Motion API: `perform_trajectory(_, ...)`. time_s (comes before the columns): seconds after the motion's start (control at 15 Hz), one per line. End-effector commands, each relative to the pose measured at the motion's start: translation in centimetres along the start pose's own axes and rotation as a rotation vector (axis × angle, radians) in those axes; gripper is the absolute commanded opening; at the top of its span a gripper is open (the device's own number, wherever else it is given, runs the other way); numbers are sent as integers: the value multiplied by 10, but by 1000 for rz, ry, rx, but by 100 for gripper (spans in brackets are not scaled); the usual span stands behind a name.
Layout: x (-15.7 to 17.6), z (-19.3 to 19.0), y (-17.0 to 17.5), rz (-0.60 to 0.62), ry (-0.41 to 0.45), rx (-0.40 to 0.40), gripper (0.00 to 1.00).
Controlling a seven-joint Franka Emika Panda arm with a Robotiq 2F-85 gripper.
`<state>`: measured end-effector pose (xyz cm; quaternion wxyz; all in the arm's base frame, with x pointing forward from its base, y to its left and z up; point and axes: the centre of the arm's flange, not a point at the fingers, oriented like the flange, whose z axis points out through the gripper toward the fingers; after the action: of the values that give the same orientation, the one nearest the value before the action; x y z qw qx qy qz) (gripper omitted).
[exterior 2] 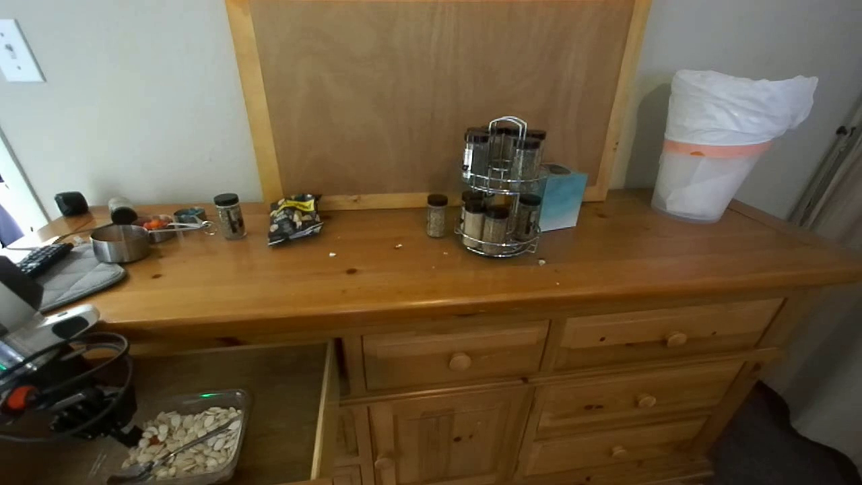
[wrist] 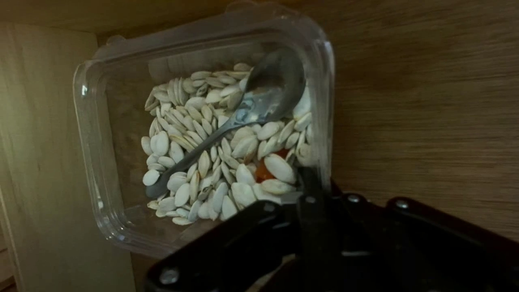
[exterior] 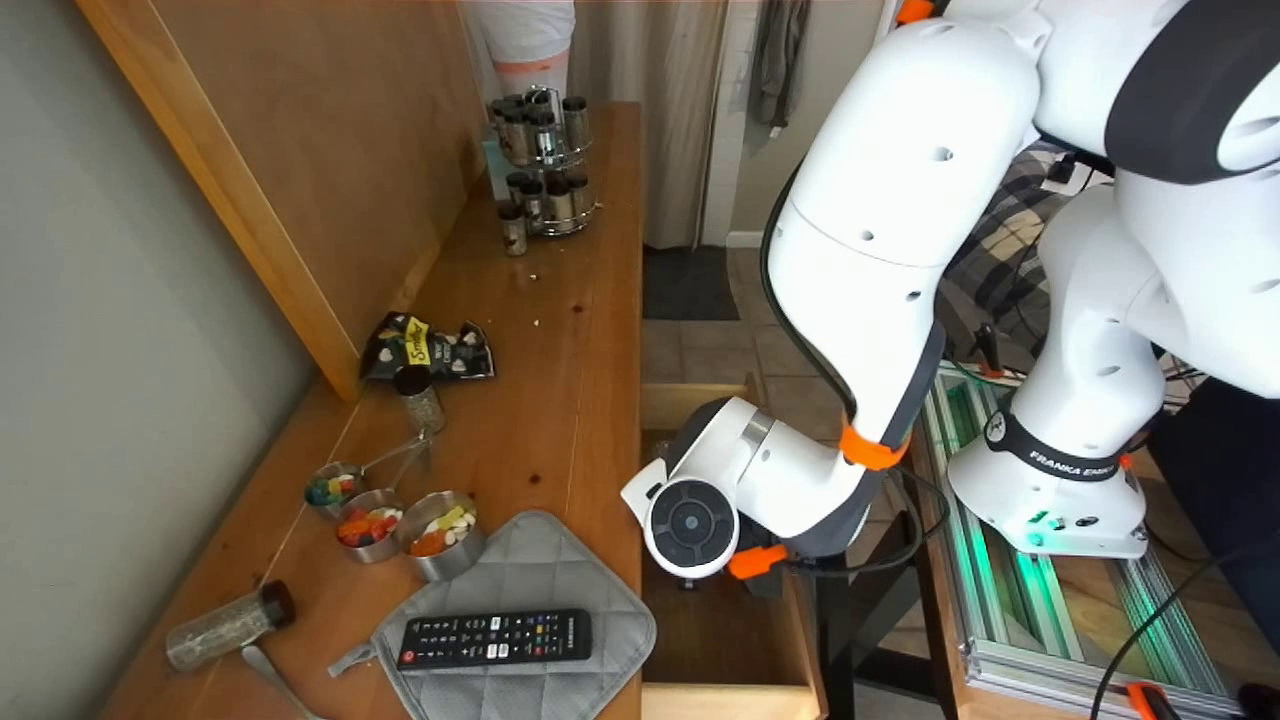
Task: Put the clear container in the open drawer.
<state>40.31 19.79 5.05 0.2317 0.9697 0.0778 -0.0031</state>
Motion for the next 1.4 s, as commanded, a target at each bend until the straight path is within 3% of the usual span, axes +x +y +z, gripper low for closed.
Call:
perform_trajectory(0.0, 8, 22, -7, -19, 30, -41, 3)
perform_trajectory(0.2, 4, 20, -11, -41, 127, -12, 3)
perform_trajectory(0.53, -13, 25, -20, -51, 196, -23, 3)
perform_trajectory(1.33, -23, 49, -33, -63, 209, -33, 3)
